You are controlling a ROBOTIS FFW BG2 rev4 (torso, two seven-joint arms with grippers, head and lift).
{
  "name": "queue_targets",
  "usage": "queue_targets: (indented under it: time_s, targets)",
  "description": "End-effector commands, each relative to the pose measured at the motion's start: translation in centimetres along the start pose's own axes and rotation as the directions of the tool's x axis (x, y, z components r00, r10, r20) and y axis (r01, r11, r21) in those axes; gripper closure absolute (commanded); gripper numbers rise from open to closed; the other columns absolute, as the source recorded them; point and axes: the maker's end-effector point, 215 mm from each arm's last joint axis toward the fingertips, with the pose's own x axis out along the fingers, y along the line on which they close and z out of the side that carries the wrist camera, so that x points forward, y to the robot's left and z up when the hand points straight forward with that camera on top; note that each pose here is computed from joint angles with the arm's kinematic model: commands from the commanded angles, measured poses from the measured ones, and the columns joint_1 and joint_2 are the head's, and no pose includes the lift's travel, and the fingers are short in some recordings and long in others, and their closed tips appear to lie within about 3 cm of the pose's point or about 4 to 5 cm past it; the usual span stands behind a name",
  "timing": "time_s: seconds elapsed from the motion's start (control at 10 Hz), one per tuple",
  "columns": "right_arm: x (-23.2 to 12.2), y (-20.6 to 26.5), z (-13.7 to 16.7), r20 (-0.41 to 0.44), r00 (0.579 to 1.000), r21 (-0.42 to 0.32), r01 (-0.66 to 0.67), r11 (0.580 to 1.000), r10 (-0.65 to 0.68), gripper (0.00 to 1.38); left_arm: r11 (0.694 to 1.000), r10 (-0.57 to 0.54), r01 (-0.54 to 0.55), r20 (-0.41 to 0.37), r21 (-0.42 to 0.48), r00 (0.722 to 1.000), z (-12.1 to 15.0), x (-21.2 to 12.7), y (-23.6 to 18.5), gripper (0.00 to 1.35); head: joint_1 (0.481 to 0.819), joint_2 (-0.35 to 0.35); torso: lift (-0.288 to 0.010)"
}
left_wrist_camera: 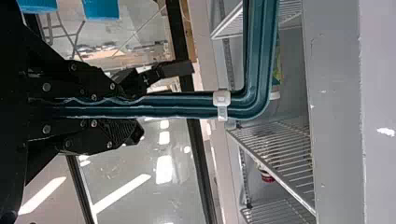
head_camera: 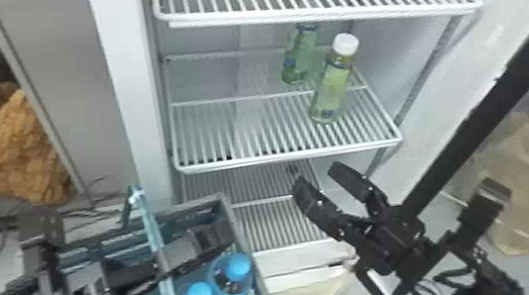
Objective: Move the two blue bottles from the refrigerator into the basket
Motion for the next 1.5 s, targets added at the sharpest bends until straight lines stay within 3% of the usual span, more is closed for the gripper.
queue_targets:
  time_s: [0.0, 0.4, 1.0, 1.4]
  targets:
    - [-1.7, -0.5, 0.2, 0.034, 0.999, -0.009, 0.033, 0.999, -0.033, 0.19, 1.000, 0.001, -0.001, 0.004, -0.014, 1.000, -0.5, -0.1, 0.3, 1.20, 0.695, -0.277, -0.220]
    - [-6.2, -1.0, -0.8, -0.029, 0.993, -0.076, 0.115, 0.990, -0.117, 0.19, 0.999, 0.004, -0.003, 0.016, -0.045, 1.000, -1.4, -0.6, 0.7, 1.20, 0.695, -0.343, -0.220]
    - [-12.4, -2.0, 0.6, -0.113, 0.963, -0.212, 0.216, 0.953, -0.244, 0.19, 0.998, 0.009, -0.007, 0.032, -0.063, 0.999, -1.9, -1.3, 1.1, 1.20, 0.695, -0.350, -0.220]
    - [-13.9, -1.9, 1.1, -0.128, 0.955, -0.222, 0.237, 0.946, -0.269, 0.19, 0.998, 0.010, -0.007, 0.033, -0.063, 0.999, -1.9, -1.4, 1.1, 1.20, 0.695, -0.350, -0.220]
